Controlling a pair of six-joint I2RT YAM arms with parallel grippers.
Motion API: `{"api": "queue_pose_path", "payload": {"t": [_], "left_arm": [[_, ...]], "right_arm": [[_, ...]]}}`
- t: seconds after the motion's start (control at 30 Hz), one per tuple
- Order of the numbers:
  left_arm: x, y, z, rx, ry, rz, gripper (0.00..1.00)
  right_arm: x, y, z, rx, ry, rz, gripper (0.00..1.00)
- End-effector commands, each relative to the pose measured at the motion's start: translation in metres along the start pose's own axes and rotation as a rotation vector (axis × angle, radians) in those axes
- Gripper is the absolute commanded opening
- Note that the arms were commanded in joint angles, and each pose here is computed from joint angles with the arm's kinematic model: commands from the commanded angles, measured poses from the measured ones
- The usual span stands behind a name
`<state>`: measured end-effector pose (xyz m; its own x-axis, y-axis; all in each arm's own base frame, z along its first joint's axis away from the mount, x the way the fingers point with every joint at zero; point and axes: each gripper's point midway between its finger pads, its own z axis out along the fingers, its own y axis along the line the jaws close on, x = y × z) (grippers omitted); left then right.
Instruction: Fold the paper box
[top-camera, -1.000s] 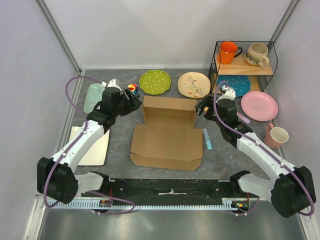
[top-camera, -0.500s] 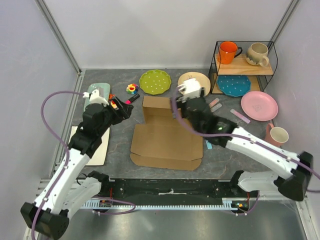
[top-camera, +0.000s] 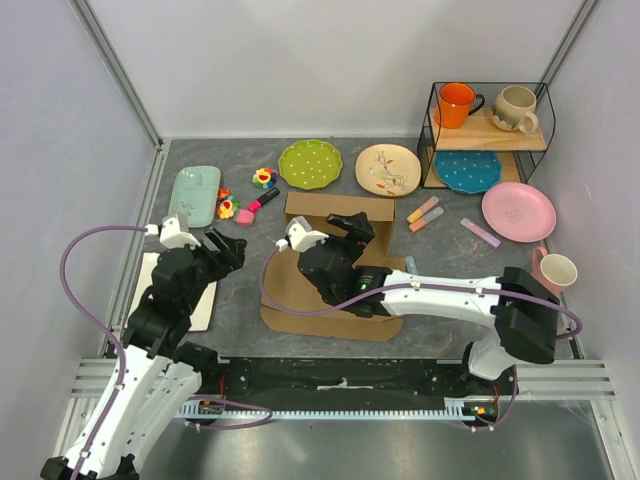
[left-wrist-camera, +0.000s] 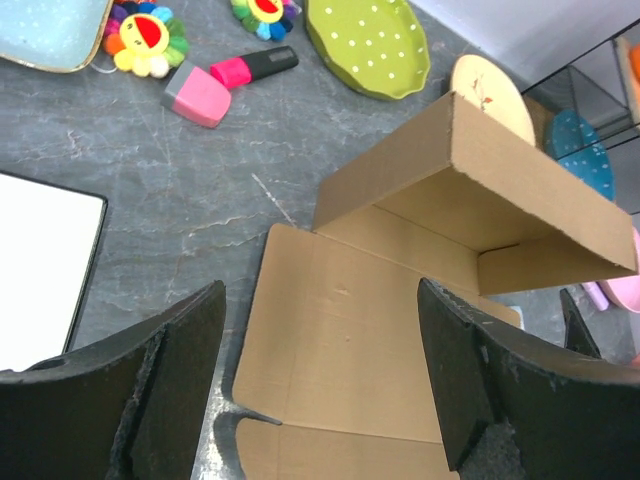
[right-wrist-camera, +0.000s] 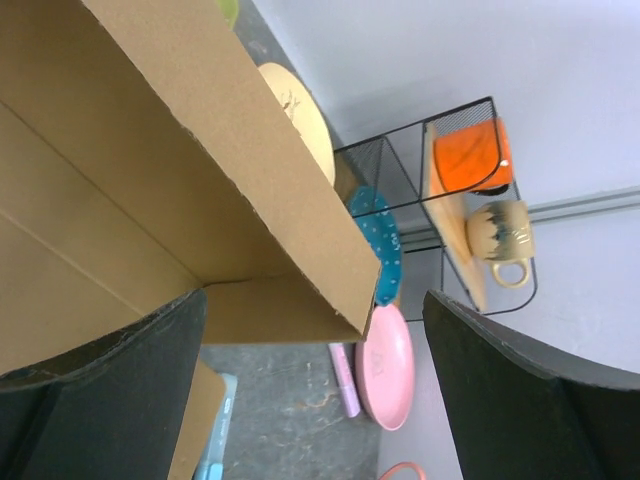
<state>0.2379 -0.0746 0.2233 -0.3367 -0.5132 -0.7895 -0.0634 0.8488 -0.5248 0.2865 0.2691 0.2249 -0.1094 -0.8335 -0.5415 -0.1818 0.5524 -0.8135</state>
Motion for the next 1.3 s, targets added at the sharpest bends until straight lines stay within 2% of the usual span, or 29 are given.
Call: {"api": "queue_pose_path", "payload": {"t": [0.0,0.07,0.1,0.27,0.5,0.73,0.83,0.87,0.93,1.0,1.1,1.13,1.27], "left_arm": [[0.011,0.017,0.002,-0.050,0.009,0.013,0.83],[0.012,0.018,0.003,-0.050,0.007,0.009,0.83],[0.012,0.019,0.002,-0.054,0.002,0.012,0.83],[0.011,0.021,0.001,-0.063,-0.007,0.015,0.84],[0.007,0.022,-0.001,-0.067,-0.021,0.026,0.84],[0.010,0.019,0.000,-0.052,-0.011,0.028,0.84],[0.010,0.020,-0.001,-0.055,-0.012,0.032,0.84],[0.007,0.020,-0.003,-0.054,-0.021,0.033,0.84],[0.007,0.022,-0.003,-0.060,-0.021,0.037,0.84],[0.007,0.022,-0.004,-0.061,-0.025,0.036,0.84],[0.005,0.021,-0.004,-0.058,-0.029,0.036,0.84],[0.003,0.019,-0.005,-0.053,-0.035,0.034,0.84],[-0.013,0.012,-0.010,-0.046,-0.071,0.043,0.84]], "right_arm": [[-0.008,-0.004,0.006,0.109,0.011,-0.069,0.96],[-0.012,0.001,0.010,0.123,0.006,-0.084,0.96],[-0.011,0.008,0.015,0.125,0.018,-0.162,0.96],[-0.019,0.010,0.030,0.173,0.034,-0.182,0.93],[-0.012,0.009,0.045,0.197,0.075,-0.202,0.74],[-0.004,0.013,0.052,0.207,0.094,-0.259,0.67],[-0.002,0.012,0.058,0.221,0.120,-0.265,0.56],[0.000,0.015,0.060,0.222,0.128,-0.279,0.47],[0.000,0.013,0.062,0.227,0.132,-0.279,0.40],[0.001,0.011,0.062,0.235,0.137,-0.282,0.29],[-0.002,0.001,0.059,0.254,0.145,-0.273,0.11],[-0.002,-0.003,0.057,0.263,0.153,-0.268,0.00],[-0.010,-0.026,0.040,0.284,0.143,-0.237,0.00]]}}
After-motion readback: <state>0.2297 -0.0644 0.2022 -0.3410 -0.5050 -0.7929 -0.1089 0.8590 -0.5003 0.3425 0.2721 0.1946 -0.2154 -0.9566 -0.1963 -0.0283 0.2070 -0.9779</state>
